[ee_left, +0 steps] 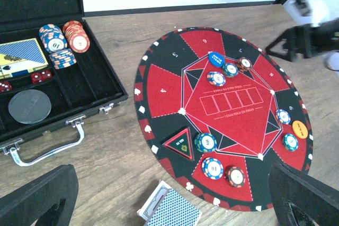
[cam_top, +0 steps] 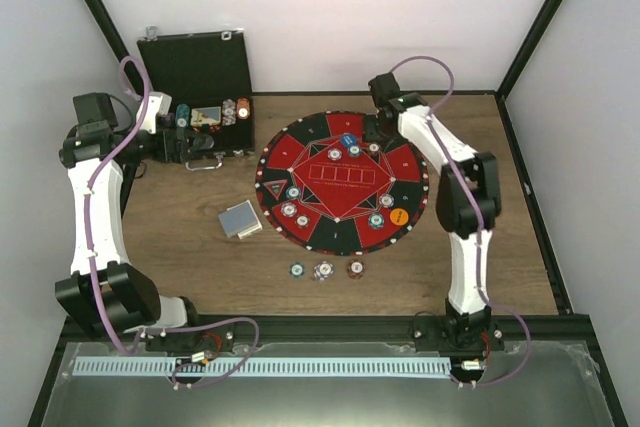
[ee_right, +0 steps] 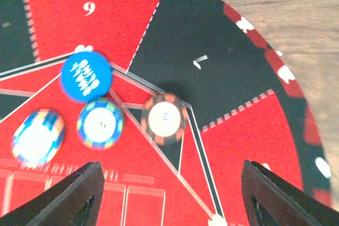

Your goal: Distribute texas hold em gaming equipment

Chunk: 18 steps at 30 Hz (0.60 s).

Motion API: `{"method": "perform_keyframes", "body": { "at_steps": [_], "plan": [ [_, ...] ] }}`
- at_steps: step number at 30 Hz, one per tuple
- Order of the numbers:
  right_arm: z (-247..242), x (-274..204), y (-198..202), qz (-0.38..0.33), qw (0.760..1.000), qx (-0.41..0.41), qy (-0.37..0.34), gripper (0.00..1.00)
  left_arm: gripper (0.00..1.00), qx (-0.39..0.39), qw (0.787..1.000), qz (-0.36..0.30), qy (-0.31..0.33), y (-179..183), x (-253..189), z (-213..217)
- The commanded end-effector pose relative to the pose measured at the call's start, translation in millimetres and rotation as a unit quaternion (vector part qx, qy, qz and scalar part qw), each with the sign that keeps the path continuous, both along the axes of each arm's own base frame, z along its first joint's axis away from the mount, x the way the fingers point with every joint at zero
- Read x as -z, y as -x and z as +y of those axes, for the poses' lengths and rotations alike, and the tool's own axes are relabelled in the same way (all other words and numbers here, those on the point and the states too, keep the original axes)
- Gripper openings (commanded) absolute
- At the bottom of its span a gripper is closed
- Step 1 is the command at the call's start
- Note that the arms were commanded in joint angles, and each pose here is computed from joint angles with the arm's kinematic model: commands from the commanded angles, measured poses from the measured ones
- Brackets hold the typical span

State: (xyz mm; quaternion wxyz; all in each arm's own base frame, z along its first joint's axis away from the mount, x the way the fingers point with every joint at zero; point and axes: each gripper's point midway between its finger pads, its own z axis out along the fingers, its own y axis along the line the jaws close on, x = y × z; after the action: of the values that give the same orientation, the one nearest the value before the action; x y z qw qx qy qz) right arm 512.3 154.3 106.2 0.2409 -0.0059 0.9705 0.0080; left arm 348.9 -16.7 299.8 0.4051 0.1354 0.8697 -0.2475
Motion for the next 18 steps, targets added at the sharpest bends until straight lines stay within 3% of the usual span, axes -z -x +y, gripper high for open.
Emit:
{"method": "perform_keyframes", "body": {
  "at_steps": [1,11,18],
  "plan": [
    [22.5,-54.4,51.6,-0.054,0.998,-0.026,-0.015,0.74,1.0,-0.001,1.0,0.001,-0.001,2.4,0.6,0.5],
    [81.5,-14.0,239.6,0.003,0.992,-0.129,-0.016,0.85,1.0,0.002,1.0,0.001,0.006,6.9,0.8,-2.4],
    [86.3,35.9,327.0,0.077,0.984,-0.162,0.001,0.87,1.0,0.002,1.0,0.01,0.006,8.9,9.4,-2.6]
  ]
}}
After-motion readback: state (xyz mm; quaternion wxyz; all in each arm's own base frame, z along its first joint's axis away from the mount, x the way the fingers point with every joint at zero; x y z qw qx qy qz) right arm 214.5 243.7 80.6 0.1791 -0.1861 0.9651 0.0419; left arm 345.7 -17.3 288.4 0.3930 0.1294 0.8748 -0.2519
